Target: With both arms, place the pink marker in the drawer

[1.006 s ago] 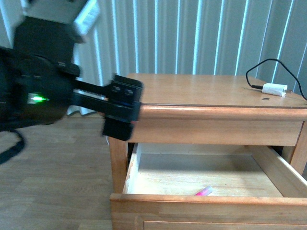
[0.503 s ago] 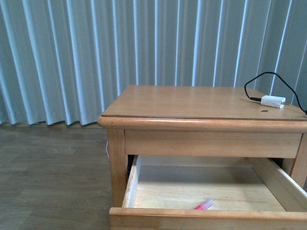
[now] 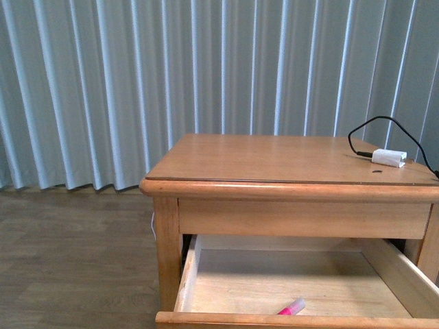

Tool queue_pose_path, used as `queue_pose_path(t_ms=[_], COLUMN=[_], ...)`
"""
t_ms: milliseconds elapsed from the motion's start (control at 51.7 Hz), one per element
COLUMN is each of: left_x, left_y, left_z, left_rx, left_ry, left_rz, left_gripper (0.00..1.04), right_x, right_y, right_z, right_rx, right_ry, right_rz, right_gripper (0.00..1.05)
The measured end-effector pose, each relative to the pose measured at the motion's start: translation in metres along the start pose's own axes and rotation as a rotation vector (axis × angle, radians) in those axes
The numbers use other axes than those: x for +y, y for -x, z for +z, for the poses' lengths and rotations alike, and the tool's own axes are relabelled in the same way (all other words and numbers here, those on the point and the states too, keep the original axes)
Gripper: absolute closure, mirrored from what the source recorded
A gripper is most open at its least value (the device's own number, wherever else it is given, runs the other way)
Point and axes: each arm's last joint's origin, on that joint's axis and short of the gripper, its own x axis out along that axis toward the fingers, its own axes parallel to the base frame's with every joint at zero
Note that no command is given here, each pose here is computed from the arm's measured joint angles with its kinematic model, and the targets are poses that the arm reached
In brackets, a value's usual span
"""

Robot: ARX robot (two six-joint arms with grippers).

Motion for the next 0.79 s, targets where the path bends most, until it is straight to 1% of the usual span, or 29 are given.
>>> queue_pose_path(t_ms=[194, 252, 290, 368, 523, 581, 735, 794], left_x=[0.008, 0.013, 0.015, 0.019, 0.019, 0.020, 0.020, 0.020], left_y=[0.004, 0.005, 0.006, 0.007, 0.010, 0.015, 0.019, 0.020], left_z=[-0.012, -0.016, -0.017, -0.020, -0.024, -0.029, -0.031, -0.037], left_rx=[-0.005, -0.003, -0.002, -0.005, -0.004, 0.021, -0.006, -0.011], left_ry=[-0.018, -0.022, -0.022, -0.025, -0.025, -0.025, -0.025, -0.025], left_rz=[-0.002, -0.026, -0.020, 0.013, 0.005, 0.007, 0.005, 0.005], left_gripper=[0.86, 0.97, 1.01, 1.01, 1.01, 1.01, 1.01, 1.01], right_x=[0.000, 0.000, 0.000, 0.000, 0.000, 0.000, 0.000, 0.000], right_y=[0.000, 0.000, 0.000, 0.000, 0.000, 0.000, 0.000, 0.000], right_z=[0.000, 0.000, 0.000, 0.000, 0.000, 0.000, 0.000, 0.000], right_rx=[0.000, 0.000, 0.000, 0.000, 0.000, 0.000, 0.000, 0.000], right_ry=[0.000, 0.000, 0.000, 0.000, 0.000, 0.000, 0.000, 0.000], right_rz=[0.000, 0.000, 0.000, 0.000, 0.000, 0.000, 0.000, -0.001], right_gripper=[0.09, 0.09, 0.09, 0.09, 0.09, 0.09, 0.09, 0.09])
